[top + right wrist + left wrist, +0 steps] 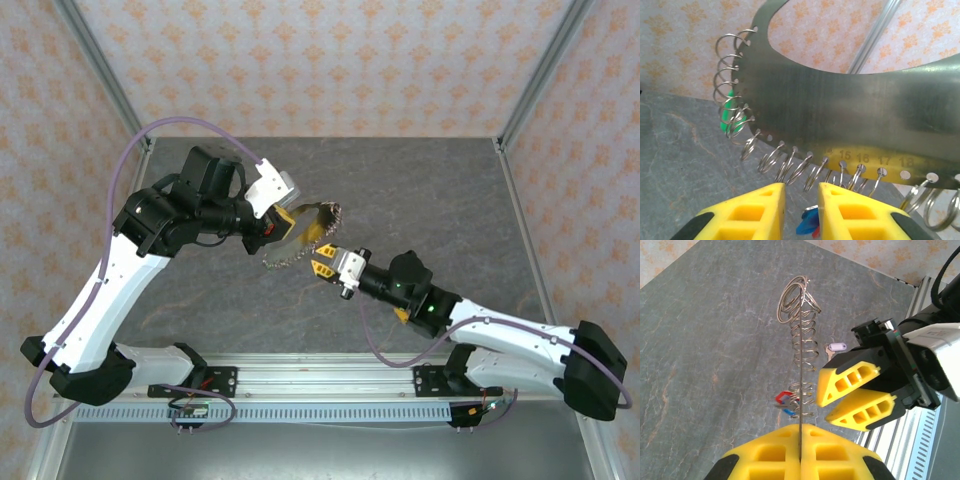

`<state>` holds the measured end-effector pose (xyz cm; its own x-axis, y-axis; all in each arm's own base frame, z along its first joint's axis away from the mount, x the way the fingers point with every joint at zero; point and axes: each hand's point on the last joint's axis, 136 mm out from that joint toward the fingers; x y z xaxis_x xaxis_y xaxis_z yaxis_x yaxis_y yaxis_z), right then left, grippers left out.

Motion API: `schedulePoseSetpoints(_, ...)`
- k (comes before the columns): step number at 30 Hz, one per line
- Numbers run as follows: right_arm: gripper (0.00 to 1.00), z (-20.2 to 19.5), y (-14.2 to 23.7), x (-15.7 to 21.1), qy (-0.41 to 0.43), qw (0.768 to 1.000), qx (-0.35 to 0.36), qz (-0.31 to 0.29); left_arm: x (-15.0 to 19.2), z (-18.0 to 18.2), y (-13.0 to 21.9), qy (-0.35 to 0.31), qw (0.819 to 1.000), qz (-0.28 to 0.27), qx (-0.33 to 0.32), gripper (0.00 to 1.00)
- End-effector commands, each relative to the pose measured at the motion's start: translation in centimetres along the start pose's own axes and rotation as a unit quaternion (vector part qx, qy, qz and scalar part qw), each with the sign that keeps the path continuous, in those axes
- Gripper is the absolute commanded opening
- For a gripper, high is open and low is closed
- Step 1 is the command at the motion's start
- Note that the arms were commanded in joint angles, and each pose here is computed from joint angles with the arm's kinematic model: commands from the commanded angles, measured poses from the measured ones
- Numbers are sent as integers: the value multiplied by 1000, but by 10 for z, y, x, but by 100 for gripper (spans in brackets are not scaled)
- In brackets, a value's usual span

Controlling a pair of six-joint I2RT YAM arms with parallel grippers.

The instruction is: Put the keys on the keyring

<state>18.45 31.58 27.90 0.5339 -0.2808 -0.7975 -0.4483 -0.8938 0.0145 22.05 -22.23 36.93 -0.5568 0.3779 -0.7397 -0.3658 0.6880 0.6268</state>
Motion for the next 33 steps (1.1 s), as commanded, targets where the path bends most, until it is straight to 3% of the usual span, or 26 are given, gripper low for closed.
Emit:
schedulePoseSetpoints(1,23,7,11,-7,-6,1000,-26,-4,-6,-5,10,-15,1000,-10,-5,0)
schedulePoseSetpoints(10,16,-6,7,-9,-1,1000,7,-8,-6,-6,10,-15,1000,-5,-2,0)
schedulePoseSetpoints(19,16,-5,-3,-22,1,999,-2,-41,-5,-7,10,-15,1000,-1,-3,0)
schedulePoseSetpoints(26,19,-19,-8,-17,6,999,42,-31,-3,-5,8,-13,1000,3,-5,0)
schedulePoseSetpoints(33,21,-17,-7,-13,11,999,37,-23,-3,-5,7,-13,1000,4,-5,0)
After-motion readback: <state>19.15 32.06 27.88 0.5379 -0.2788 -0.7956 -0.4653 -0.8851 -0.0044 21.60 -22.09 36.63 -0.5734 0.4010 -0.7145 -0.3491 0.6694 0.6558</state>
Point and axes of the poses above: each hand's point on the last joint's axis, 136 mm out from that joint toward the fingers, its own y axis back along the fingers, its own z axis along the line the jaws close on, x = y × z, and after that the axes turned 12 degrees about y, right-handed
